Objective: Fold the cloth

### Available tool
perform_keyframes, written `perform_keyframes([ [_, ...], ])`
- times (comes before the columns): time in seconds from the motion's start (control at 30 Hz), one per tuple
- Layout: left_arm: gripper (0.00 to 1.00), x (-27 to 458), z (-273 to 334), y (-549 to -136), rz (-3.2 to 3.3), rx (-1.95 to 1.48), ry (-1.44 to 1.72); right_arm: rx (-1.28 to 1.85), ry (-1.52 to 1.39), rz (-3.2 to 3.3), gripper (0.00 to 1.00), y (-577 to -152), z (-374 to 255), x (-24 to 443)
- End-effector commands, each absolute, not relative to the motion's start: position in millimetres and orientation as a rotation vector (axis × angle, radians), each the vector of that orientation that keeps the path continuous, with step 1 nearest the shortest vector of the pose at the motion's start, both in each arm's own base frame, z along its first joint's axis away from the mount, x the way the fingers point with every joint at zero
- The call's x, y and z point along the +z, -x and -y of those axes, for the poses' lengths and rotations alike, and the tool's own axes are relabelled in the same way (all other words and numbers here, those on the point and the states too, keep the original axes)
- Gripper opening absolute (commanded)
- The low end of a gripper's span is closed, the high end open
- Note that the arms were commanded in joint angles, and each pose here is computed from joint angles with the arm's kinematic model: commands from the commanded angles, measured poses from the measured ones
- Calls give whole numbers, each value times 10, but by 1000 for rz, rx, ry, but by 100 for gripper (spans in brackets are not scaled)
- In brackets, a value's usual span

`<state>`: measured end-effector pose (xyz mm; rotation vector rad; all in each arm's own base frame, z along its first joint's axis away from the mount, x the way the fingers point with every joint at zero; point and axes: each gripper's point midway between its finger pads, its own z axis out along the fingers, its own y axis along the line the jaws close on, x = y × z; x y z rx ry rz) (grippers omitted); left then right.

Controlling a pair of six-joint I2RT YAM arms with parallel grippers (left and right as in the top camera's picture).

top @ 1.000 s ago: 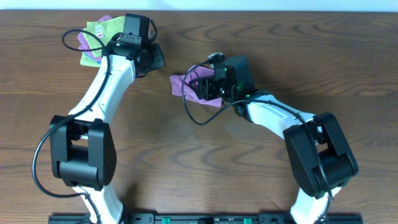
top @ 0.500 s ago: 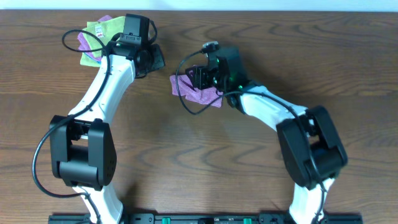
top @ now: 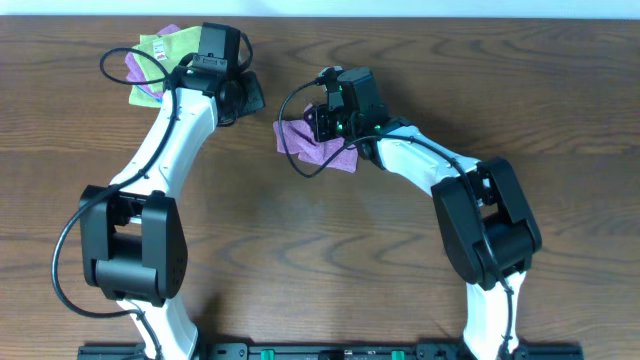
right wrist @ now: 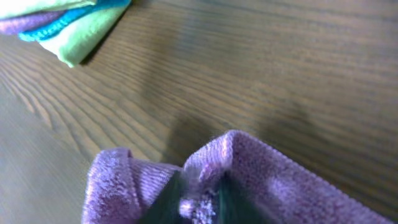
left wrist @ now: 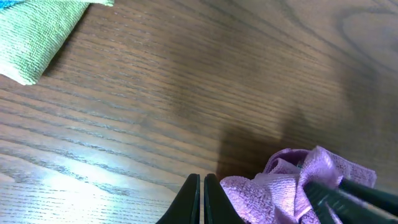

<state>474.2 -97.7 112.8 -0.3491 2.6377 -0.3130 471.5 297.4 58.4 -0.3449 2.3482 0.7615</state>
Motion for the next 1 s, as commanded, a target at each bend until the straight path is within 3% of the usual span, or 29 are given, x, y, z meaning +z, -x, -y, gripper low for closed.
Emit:
perform_keyframes([
  [0.0,6,1144,940,-4780,-2629,-305,365,763,353,-2328,1,-4765,-2998,651],
  [0.2,6,1141,940,-4778,-2630,-305,365,754,338,-2273,1,-4881,-2913,897],
  [0.47,6,1147,944,-4786,-2625,-311,377,648,249,-2273,1,-4972,-2269,1362],
  [0.97,6,1155,957,-4793,-2622,-322,376,272,13,-2580,1,-4716,-929,973],
])
